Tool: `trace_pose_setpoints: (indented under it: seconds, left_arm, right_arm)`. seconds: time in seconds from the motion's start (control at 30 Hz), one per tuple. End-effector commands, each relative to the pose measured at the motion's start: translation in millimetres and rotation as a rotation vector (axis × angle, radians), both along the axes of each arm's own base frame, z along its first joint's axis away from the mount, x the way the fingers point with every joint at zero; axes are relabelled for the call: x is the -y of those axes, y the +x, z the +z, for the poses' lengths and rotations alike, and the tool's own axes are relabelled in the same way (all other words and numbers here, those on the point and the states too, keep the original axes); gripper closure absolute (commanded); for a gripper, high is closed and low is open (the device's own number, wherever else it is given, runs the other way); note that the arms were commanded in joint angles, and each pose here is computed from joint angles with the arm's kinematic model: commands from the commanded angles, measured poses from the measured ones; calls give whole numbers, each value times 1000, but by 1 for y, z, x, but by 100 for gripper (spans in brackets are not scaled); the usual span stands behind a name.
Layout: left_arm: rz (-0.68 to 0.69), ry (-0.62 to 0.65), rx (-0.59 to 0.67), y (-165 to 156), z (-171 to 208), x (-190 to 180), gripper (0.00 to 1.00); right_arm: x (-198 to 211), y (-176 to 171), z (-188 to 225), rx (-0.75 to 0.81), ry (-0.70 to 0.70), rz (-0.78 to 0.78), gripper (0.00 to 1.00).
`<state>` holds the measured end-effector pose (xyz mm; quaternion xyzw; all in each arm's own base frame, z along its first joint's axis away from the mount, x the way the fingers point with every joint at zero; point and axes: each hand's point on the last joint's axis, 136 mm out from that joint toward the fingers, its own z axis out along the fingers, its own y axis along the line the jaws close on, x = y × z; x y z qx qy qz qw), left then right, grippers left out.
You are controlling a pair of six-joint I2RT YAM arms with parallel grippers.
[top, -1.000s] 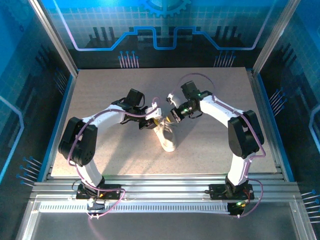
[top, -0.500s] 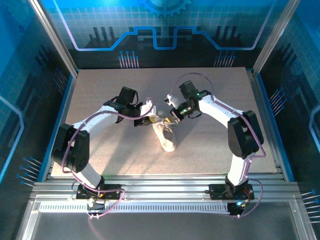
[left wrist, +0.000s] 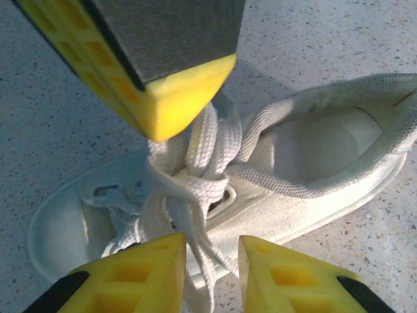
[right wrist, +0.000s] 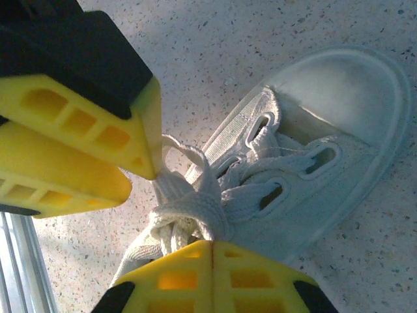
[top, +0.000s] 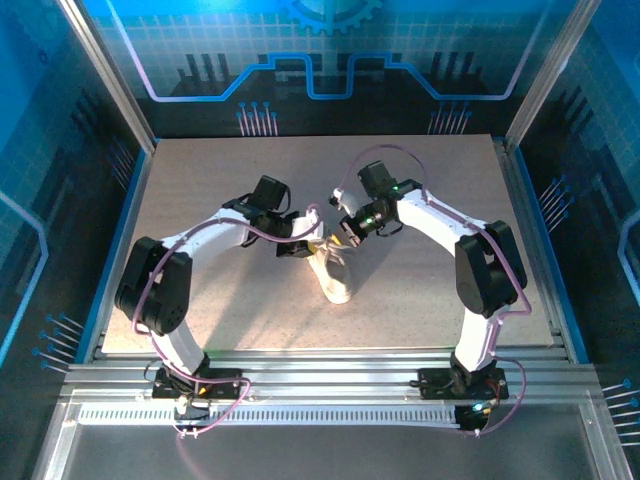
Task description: Tie the shoes
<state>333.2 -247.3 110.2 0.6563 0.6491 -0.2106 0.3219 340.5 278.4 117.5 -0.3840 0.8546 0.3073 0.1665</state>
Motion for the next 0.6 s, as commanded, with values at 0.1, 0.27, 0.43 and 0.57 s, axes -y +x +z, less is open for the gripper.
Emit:
trace_pose_setpoints:
  seconds: [0.1,0.27,0.43,0.57]
  left_arm:
    - [-41,9,-14,-2,-1,4,75]
    - [-24,40,-16,1,-7,1,79]
    - [-7,58,2,4,-7,-2,79]
    - [-1,67,0,5,-10,-4,77]
  right_arm:
    - [-2,0,-2,-4,-18,16,96]
    - [-1,-1,-3,-5,-22,17,96]
    - [0,-2,-5,-6,-27,17,96]
    - [0,-2,-5,-4,-30,18,96]
